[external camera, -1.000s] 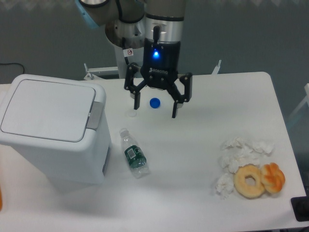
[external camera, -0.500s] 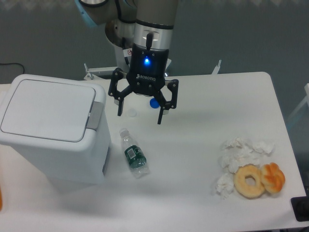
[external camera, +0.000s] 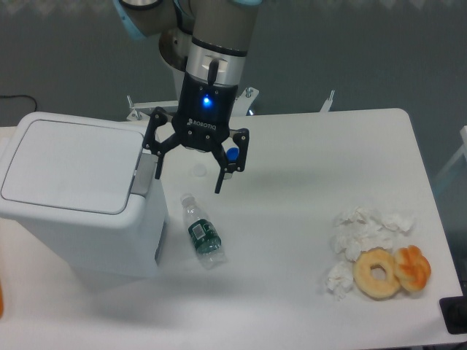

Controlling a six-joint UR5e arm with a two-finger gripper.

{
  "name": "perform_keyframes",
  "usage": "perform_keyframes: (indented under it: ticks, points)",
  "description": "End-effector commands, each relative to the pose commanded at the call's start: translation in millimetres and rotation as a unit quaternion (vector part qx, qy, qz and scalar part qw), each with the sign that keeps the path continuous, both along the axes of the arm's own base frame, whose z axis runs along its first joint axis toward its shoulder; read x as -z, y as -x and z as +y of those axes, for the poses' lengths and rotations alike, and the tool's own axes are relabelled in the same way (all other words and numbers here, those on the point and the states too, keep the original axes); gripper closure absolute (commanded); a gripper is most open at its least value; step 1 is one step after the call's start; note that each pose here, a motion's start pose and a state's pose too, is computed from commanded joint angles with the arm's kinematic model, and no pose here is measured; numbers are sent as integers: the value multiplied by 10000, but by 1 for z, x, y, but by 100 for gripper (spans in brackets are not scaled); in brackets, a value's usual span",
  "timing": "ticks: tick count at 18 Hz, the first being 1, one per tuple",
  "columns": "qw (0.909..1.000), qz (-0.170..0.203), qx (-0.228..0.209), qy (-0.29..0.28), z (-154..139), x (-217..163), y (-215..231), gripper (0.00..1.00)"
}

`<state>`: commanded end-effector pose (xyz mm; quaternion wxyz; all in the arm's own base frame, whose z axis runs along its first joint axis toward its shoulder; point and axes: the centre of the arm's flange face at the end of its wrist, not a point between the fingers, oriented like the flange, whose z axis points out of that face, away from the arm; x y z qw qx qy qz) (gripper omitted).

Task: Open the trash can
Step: 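Move the open gripper toward the white trash can's lid edge, then press the gripper finger against the lid's hinge edge to tip it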

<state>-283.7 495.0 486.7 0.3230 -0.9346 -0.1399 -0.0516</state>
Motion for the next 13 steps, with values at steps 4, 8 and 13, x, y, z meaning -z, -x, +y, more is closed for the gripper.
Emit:
perform_keyframes:
  ticks: [4,8,13]
  points:
    - [10000,-22,11,10,0,2,-2,0]
    - [10000,-34,17,26,0,5,-2,0]
    - [10000,-65,27,66,0,10,-2,0]
